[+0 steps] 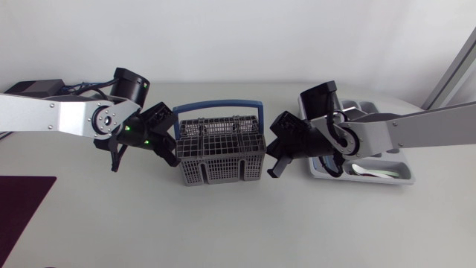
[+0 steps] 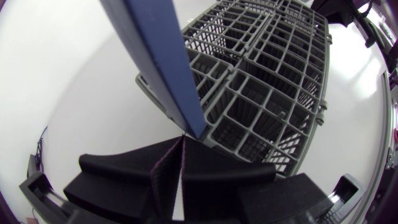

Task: Unload the cutlery basket into the drawer organizer.

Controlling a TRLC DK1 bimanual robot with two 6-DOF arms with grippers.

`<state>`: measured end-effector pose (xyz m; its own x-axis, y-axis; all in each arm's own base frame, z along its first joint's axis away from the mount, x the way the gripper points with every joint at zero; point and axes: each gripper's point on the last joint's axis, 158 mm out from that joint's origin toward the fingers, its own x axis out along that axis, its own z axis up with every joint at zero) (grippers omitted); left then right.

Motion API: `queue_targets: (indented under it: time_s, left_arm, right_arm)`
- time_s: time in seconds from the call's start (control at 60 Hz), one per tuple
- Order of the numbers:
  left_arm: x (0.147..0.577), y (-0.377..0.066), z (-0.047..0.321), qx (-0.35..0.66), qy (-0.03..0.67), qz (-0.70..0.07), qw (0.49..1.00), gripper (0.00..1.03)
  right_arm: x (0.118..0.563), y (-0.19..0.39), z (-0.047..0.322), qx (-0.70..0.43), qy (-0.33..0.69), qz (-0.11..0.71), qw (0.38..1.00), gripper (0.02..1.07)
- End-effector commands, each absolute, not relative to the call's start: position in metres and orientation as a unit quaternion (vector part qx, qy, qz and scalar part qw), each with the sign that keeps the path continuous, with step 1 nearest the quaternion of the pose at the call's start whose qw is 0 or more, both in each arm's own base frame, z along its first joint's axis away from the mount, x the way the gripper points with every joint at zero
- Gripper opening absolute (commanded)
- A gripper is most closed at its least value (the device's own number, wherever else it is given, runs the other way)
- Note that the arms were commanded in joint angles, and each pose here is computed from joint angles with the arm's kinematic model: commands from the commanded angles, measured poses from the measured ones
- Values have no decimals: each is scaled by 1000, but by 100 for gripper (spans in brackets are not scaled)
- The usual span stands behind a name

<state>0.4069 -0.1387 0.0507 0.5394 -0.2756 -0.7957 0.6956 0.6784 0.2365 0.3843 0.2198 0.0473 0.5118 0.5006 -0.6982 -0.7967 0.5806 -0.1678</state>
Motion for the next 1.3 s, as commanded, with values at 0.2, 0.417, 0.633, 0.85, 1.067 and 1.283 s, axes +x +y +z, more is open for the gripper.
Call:
queue_targets:
  time_s: [0.2, 0.417, 0.633, 0.85, 1.067, 1.283]
  left_arm:
    - [397, -108, 74, 257, 363, -264, 856, 24]
    - [380, -91, 98, 249, 335, -246, 875, 88]
    - [367, -80, 112, 247, 310, -229, 889, 99]
    - [350, -77, 119, 246, 295, -225, 895, 99]
    - [333, -85, 103, 251, 304, -242, 887, 99]
    - [309, -128, 70, 275, 329, -313, 848, 99]
  right_arm:
    - [371, 200, 62, -240, 294, 365, 850, 14]
    - [364, 169, 91, -247, 267, 319, 875, 103]
    - [354, 148, 105, -253, 251, 289, 889, 103]
    - [336, 152, 112, -256, 238, 286, 892, 103]
    - [337, 159, 93, -260, 259, 287, 885, 103]
    - [329, 172, 87, -261, 262, 297, 880, 103]
